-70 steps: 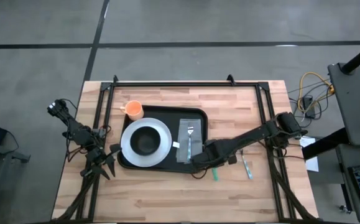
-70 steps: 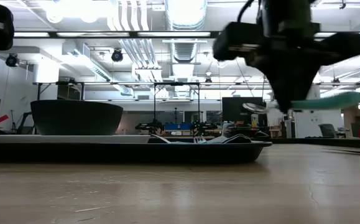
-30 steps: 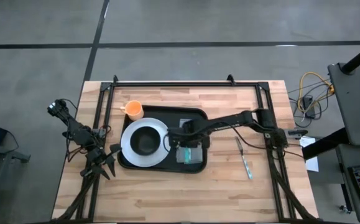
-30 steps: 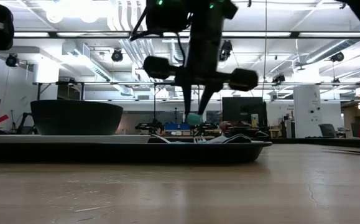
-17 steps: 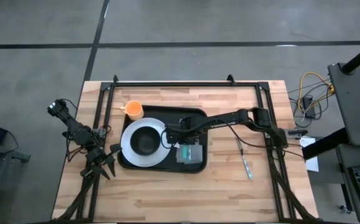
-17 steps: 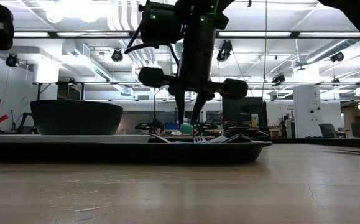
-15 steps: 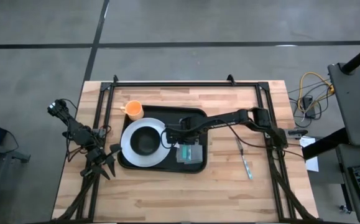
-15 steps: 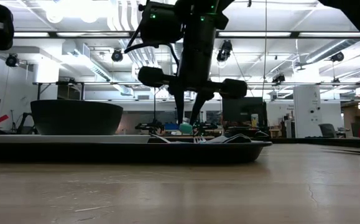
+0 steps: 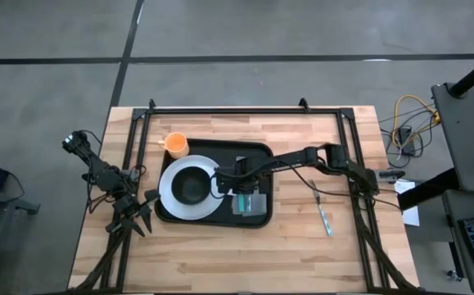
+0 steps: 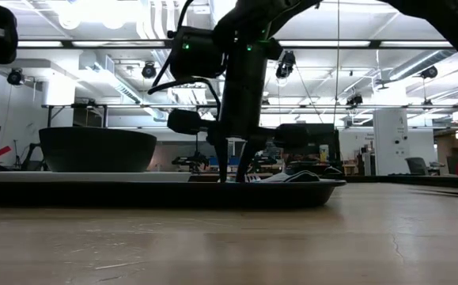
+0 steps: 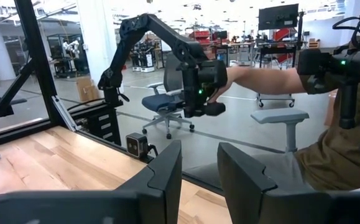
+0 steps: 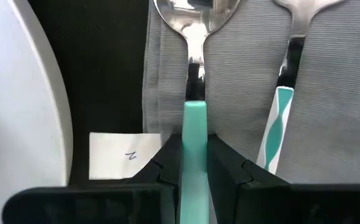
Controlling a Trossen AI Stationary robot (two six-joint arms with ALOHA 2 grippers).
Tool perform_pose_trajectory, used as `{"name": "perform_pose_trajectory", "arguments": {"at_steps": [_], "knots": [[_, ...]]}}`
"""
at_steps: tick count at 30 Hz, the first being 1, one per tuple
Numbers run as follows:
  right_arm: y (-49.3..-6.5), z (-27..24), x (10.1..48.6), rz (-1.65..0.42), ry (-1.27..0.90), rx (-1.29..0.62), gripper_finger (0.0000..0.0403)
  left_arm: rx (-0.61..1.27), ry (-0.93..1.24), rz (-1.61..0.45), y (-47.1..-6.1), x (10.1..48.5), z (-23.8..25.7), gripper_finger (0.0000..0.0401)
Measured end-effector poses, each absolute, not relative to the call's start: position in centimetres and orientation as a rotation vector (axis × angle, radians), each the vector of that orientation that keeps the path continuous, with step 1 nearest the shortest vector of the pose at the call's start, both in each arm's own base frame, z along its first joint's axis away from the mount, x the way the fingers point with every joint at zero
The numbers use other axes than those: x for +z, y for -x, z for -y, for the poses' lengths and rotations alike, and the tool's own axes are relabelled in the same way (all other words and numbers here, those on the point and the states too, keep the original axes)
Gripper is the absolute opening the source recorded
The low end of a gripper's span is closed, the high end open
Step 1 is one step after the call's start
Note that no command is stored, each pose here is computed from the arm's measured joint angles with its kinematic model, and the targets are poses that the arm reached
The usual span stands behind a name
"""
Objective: Set up tray
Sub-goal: Put the blue spoon on top of the gray napkin to the left of the blue fork
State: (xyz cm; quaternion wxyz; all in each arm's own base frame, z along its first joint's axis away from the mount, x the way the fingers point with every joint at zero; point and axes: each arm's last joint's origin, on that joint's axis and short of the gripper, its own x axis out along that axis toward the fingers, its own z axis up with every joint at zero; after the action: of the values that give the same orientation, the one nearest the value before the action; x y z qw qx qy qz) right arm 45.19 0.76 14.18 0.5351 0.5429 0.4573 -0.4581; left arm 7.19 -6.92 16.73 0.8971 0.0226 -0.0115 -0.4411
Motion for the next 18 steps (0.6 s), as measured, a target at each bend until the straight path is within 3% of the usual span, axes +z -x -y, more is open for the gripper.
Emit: {"name": "perform_pose_trajectory", "arguments": {"at_steps": [9, 18], "knots": [[-45.26, -0.69, 13.74, -1.109, -1.301, -1.087, 0.0042, -0.913, -0.047, 0.024, -7.19, 16.73, 6.92, 0.0085], [-45.37, -0.66, 13.74, -1.094, -1.291, -1.080, 0.0144, -0.914, -0.047, 0.024, -7.19, 16.73, 6.92, 0.0085]]}}
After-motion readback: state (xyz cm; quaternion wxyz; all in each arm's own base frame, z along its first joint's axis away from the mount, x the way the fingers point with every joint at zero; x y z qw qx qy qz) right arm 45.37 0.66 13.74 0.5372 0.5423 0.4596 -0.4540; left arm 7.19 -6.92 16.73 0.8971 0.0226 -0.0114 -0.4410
